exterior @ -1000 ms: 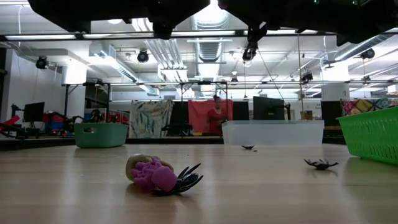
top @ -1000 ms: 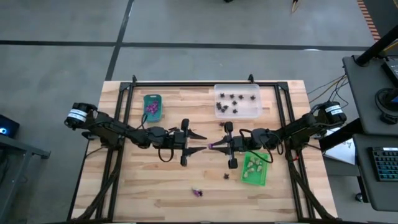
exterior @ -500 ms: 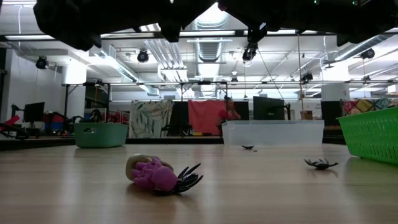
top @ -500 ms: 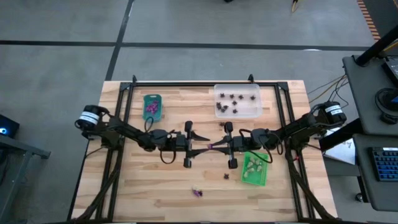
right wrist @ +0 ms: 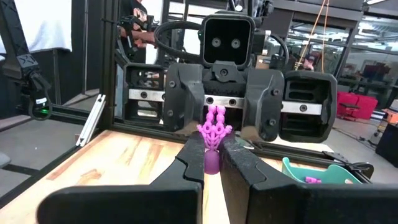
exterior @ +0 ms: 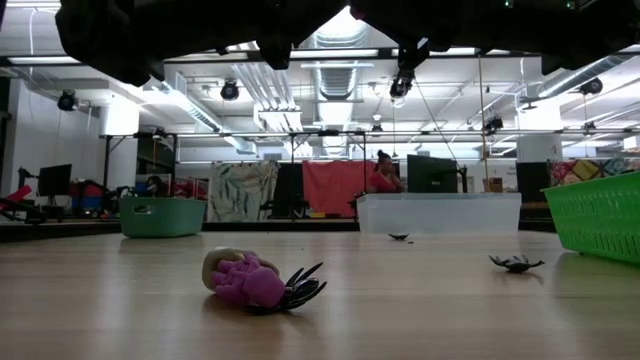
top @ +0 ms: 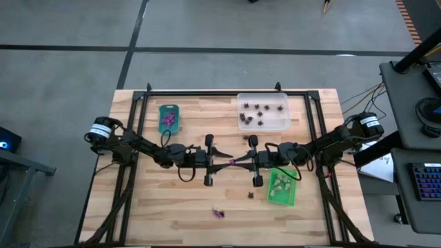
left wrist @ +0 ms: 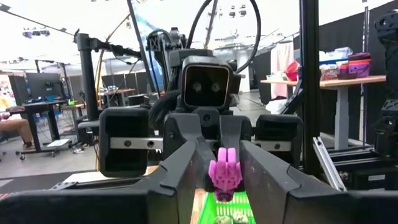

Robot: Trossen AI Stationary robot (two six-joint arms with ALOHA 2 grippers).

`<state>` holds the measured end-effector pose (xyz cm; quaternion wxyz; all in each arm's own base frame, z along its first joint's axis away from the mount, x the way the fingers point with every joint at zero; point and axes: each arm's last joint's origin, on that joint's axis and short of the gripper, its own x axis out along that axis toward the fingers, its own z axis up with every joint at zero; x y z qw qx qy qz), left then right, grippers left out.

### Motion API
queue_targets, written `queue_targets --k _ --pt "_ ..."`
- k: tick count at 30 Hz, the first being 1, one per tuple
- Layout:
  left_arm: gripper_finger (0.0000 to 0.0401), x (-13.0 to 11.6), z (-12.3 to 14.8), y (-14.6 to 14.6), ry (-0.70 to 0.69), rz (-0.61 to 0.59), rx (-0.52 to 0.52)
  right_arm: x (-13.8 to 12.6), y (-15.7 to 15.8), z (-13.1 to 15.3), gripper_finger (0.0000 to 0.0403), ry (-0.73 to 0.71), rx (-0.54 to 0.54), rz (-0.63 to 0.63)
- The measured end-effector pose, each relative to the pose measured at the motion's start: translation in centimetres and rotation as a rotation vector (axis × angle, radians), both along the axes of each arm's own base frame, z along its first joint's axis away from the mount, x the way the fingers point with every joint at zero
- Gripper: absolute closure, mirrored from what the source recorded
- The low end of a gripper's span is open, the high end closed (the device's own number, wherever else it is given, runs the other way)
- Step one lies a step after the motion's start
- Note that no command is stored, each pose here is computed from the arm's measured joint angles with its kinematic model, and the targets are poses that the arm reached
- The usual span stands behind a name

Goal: Sort Halloween decoration
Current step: Put the purple skeleton toy into the blue bin

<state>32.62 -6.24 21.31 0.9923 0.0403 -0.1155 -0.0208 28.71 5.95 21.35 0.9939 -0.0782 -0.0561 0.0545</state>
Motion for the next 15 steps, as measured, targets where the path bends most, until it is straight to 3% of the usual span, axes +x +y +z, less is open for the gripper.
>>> queue_targets --k 4,10,15 --pt "0.0320 0.00 -0.01 0.00 0.000 0.000 0.001 0.00 0.00 0.00 0.0385 -0.001 -0.002 -0.001" --pt "0.0388 0.00 -0.01 -0.01 0.000 0.000 0.001 0.00 -0.01 0.00 0.0371 0.000 0.004 -0.002" --pt "0.0391 0.01 -0.01 0.02 0.000 0.001 0.001 0.00 -0.04 0.01 0.0329 0.002 0.027 -0.007"
